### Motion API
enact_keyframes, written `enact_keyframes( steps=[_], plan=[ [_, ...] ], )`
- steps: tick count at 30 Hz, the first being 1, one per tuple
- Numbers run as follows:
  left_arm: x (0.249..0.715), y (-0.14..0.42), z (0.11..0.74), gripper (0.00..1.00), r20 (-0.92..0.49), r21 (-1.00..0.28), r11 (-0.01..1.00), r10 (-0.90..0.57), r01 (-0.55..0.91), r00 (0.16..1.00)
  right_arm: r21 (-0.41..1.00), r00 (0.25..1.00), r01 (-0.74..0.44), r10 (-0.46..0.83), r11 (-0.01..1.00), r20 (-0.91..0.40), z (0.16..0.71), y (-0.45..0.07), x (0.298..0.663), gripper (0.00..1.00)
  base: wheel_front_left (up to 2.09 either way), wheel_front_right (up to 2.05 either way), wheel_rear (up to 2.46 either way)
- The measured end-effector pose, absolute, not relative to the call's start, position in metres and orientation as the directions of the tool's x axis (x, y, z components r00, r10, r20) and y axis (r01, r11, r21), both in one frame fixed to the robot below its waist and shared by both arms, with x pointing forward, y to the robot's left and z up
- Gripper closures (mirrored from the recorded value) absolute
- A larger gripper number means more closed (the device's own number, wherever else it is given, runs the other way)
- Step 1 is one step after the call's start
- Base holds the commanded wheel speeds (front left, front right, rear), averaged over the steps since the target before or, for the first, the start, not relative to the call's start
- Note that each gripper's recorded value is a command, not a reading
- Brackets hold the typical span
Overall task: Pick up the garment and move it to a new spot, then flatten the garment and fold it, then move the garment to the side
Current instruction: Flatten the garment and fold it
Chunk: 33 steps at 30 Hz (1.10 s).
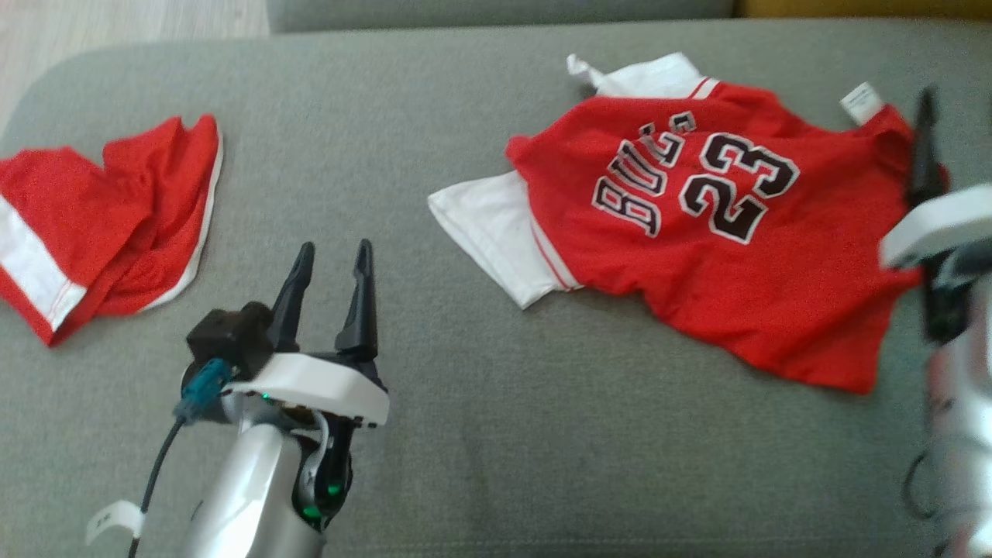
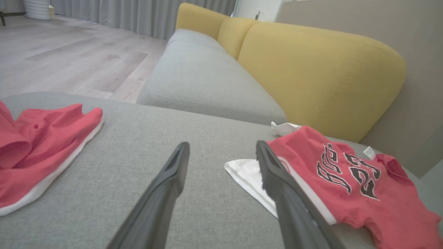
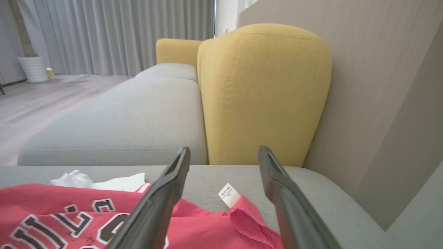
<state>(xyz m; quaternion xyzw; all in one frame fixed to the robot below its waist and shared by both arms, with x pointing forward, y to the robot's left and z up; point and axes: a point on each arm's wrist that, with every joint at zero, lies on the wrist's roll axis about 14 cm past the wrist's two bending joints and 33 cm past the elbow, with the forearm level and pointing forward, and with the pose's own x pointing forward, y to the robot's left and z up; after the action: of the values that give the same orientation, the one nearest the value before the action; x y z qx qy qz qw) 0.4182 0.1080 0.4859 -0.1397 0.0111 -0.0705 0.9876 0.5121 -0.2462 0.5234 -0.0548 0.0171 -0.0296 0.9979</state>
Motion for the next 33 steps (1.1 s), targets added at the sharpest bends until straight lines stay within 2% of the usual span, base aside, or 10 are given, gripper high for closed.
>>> enact_keyframes(
  steps=[7,8,13,14,19,24,33],
  plan=[
    [0.410,0.103,0.496,0.00,0.025,-0.289,0.945,-0.149,0.150,0.988,0.007,1.000,0.004,-0.004,1.000,0.026,0.524,-0.214,0.463,0.00,0.00,0.00,0.00],
    [0.410,0.100,0.498,0.00,0.030,-0.291,0.944,-0.156,0.158,0.987,0.039,1.000,0.010,-0.011,0.999,0.026,0.519,-0.214,0.446,0.00,0.00,0.00,0.00],
    [0.413,0.091,0.500,0.00,0.040,-0.282,0.942,-0.179,0.183,0.983,0.090,0.999,0.035,-0.034,0.995,-0.012,0.498,-0.215,0.412,0.00,0.00,0.00,0.00],
    [0.414,0.091,0.500,0.00,0.039,-0.282,0.942,-0.179,0.183,0.983,0.112,0.999,0.041,-0.037,0.993,-0.040,0.487,-0.214,0.396,0.00,0.00,0.00,0.00],
    [0.418,0.084,0.494,0.00,0.027,-0.285,0.938,-0.199,0.198,0.980,0.156,0.992,0.046,-0.027,0.987,-0.123,0.462,-0.208,0.375,0.00,0.00,0.00,0.00],
    [0.422,0.077,0.487,0.00,0.010,-0.287,0.933,-0.223,0.216,0.975,0.178,0.984,0.099,-0.070,0.979,-0.165,0.451,-0.220,0.369,0.00,0.00,0.00,0.00],
    [0.432,0.069,0.474,0.00,-0.016,-0.291,0.928,-0.248,0.233,0.969,0.214,0.924,0.192,-0.103,0.958,-0.369,0.391,-0.231,0.352,0.00,0.00,0.00,0.00]
  ],
)
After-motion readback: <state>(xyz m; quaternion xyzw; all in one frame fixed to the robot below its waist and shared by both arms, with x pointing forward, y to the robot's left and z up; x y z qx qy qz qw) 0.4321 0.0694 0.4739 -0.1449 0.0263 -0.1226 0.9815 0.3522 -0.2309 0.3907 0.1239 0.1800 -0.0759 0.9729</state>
